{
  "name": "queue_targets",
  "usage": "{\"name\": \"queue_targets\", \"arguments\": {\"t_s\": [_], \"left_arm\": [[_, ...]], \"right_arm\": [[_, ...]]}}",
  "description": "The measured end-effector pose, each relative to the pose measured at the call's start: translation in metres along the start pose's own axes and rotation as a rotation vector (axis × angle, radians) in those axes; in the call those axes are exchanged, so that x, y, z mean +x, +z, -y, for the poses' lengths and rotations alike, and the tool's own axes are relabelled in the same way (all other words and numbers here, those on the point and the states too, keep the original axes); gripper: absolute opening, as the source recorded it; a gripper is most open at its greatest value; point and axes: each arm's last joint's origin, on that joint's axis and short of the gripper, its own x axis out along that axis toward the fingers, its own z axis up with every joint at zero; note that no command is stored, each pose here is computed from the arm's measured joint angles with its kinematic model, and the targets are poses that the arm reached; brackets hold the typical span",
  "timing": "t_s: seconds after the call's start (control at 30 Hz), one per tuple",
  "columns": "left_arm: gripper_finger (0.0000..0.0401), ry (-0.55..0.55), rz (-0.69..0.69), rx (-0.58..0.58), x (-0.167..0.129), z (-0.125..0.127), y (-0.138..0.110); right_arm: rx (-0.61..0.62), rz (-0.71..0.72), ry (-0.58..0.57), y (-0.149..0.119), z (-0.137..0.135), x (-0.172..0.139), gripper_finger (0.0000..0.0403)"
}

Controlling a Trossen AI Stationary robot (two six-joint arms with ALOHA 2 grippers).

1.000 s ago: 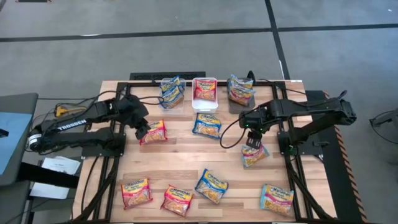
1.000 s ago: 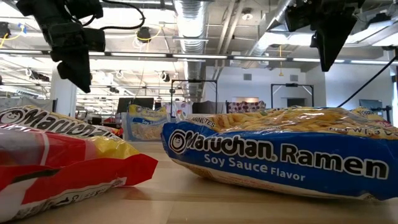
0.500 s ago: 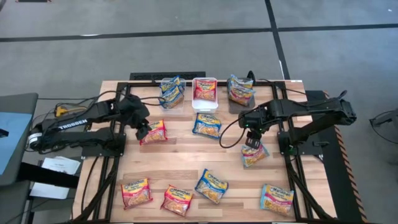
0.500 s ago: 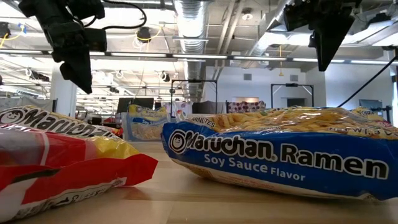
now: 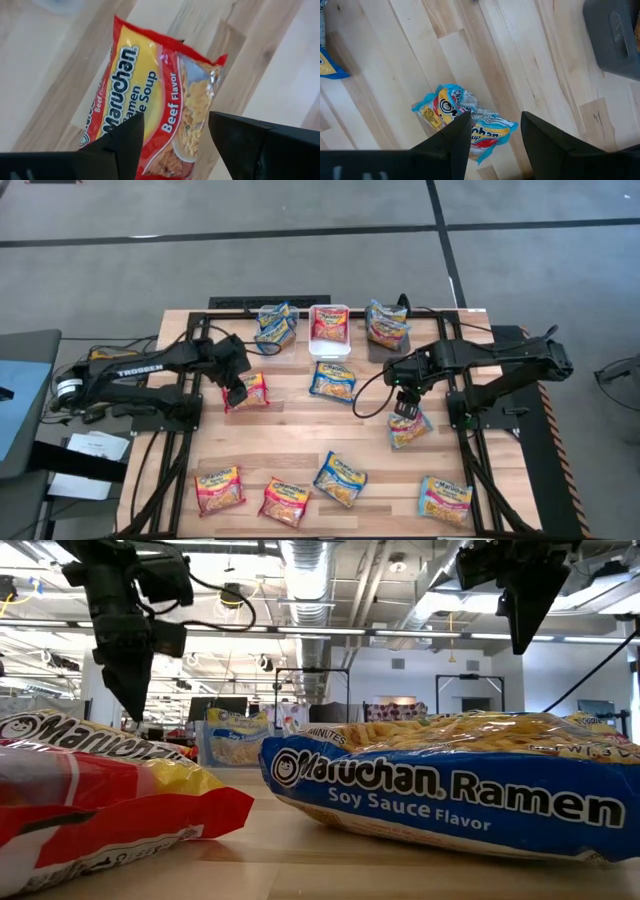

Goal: Sort Maruchan noodles
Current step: Put the red noodle pack into the white bin

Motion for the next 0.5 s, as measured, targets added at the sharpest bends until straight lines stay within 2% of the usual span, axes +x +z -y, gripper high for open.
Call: {"name": "queue_targets", "arguments": {"t_s": [0.5], "left_arm": [[0.0210, 0.059, -0.187, 0.060, 0.054, 0.018, 0.008]], "right_arm": [[0.000, 0.001, -0.001, 0.000, 0.000, 0.000, 0.0195]]}}
